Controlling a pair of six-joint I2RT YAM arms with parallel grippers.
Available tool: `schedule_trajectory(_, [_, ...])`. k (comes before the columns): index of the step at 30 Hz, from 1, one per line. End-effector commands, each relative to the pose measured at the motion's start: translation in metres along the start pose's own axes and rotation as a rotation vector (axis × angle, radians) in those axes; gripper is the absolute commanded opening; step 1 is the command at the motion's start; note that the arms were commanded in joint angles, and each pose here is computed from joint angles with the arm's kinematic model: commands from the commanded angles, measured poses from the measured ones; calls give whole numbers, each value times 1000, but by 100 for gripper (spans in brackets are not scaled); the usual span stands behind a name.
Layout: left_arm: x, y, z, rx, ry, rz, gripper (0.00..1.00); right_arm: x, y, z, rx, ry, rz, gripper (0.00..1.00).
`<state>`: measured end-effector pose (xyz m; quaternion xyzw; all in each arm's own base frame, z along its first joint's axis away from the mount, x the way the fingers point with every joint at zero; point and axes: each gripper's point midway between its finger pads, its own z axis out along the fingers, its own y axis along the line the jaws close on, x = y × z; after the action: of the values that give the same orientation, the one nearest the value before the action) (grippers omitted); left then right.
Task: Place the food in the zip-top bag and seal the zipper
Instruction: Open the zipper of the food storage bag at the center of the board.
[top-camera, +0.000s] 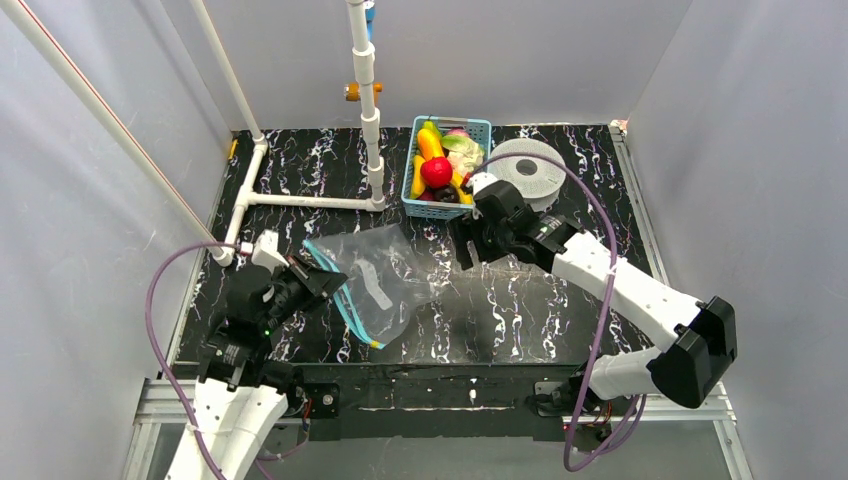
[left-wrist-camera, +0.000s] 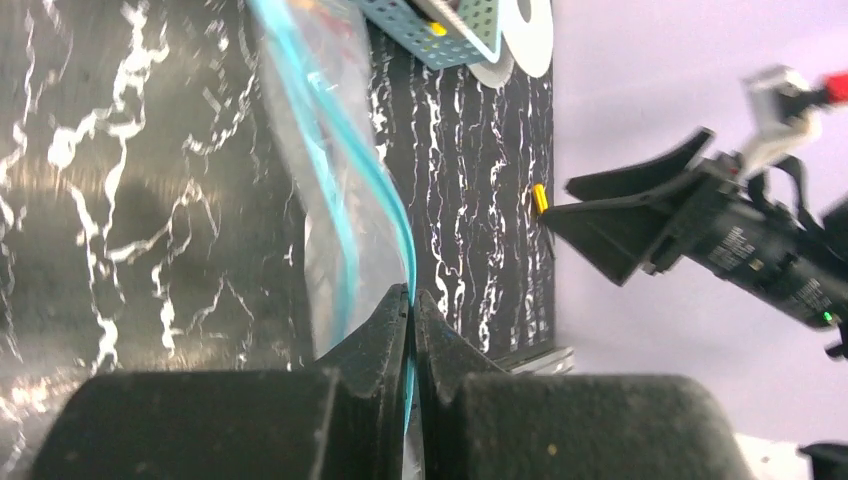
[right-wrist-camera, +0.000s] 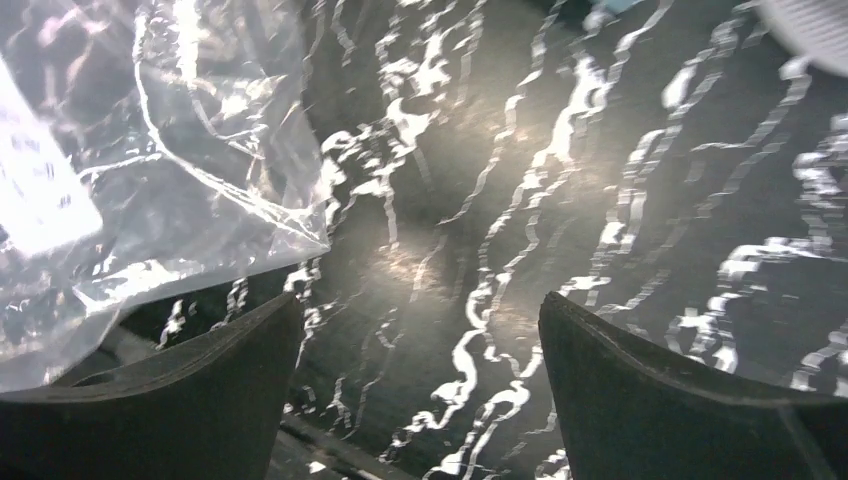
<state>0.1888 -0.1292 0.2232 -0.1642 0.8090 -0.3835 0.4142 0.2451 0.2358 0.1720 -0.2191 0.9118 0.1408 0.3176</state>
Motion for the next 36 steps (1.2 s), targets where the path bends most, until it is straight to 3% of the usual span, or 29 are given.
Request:
schedule_trajectory(1, [4,15,1,-56,-59,-311,0,-39,-28,-30,196,-96,-73,95])
schedule_trajectory(4, [-2,10,-4,-56,-82,-325,0,-65,26,-48,42,-199,-84,94])
schedule_trajectory(9, [-2,3,-9,-57,-59,-318,0,-85,154,-84,-240,-422,-144,88])
schedule_trajectory(14, [-2,-1,-17,-25,-77,-319,0,-79,226,-86,-293,-502,-206,86])
schedule_trajectory(21, [5,-10,-23,32,-53,-369,0,-46,280,-65,-182,-661,-340,86])
schedule_trajectory(28, [3,-10,-37,28,-80,-368,0,-39,272,-44,-1,-688,-345,81])
schedule_trajectory(31, [5,-8,-38,20,-80,-366,0,-36,278,-43,-43,-679,-360,79])
schedule_trajectory(36, [10,-2,-32,1,-56,-368,0,-26,301,-67,-278,-625,-384,82])
